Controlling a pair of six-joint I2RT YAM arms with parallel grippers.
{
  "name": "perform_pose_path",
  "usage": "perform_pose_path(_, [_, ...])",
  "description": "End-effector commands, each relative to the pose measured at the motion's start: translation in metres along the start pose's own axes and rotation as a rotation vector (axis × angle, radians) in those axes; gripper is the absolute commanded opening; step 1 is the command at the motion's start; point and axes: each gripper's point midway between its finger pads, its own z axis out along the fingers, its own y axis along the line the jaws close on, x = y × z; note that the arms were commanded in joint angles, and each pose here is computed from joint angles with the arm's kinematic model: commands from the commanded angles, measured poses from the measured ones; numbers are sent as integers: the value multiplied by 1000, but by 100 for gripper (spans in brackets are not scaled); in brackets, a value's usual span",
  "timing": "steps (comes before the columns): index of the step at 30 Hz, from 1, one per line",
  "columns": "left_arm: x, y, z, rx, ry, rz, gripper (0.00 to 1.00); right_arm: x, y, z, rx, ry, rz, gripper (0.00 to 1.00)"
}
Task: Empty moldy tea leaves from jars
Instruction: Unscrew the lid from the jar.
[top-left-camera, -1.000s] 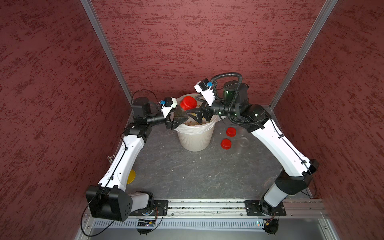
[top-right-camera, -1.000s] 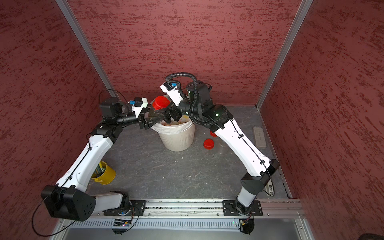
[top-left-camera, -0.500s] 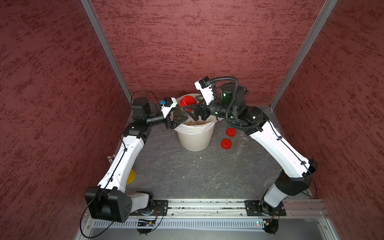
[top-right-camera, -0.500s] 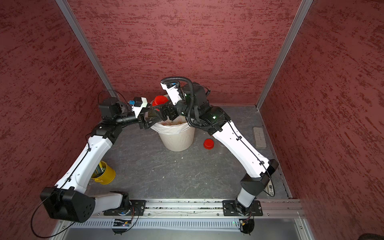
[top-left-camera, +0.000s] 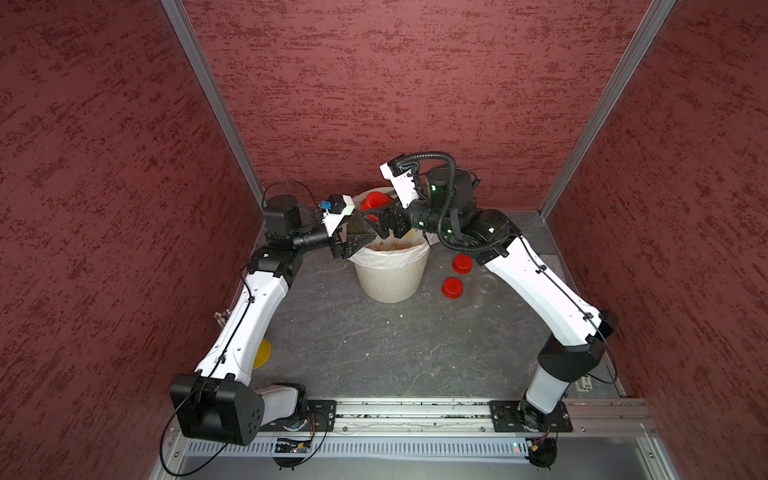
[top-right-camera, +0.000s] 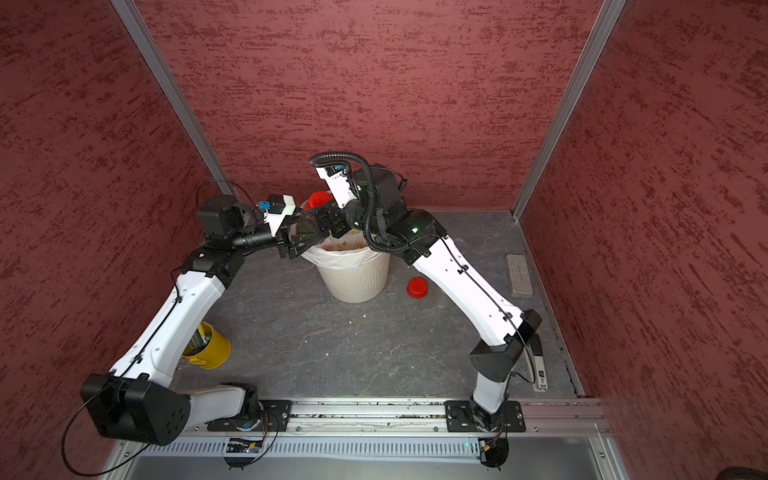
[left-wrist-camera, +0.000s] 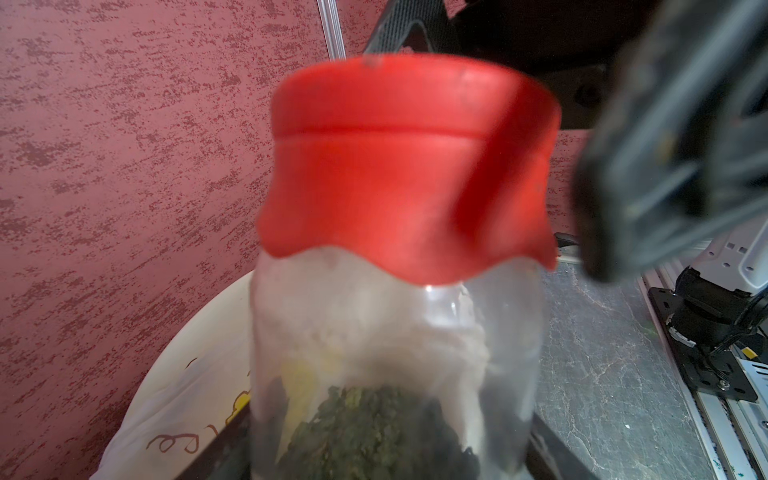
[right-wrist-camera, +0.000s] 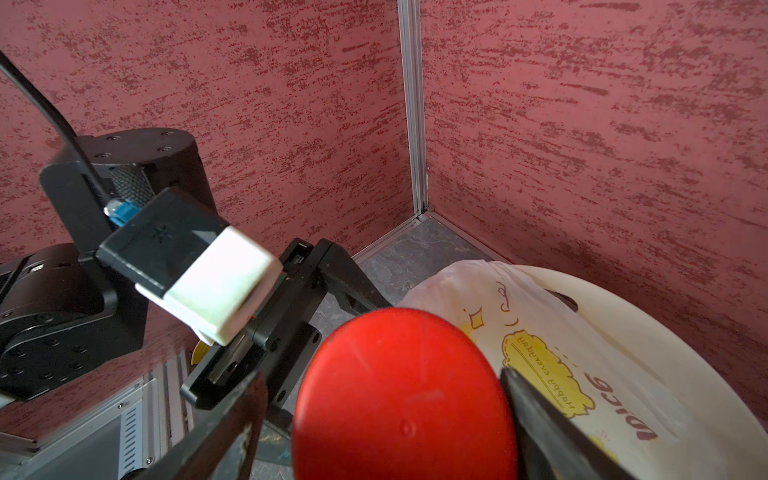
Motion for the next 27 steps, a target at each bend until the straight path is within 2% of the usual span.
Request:
perform_pose_path(1, [-14,-4,-3,0,-30,53,62,-7,0,-3,13,-13,16,84])
perform_pose_path(7, [-14,-4,-3,0,-29,53,62,-7,1,-4,10,-12,12,76])
perform_pose_path(20, [-13,-5,-3,3,-27,53,62,-11,1,-12,13,-27,3,83])
perform_pose_path(27, [-13,-5,-3,3,-27,52,62,-14,-3,-18,24,-39,2,80])
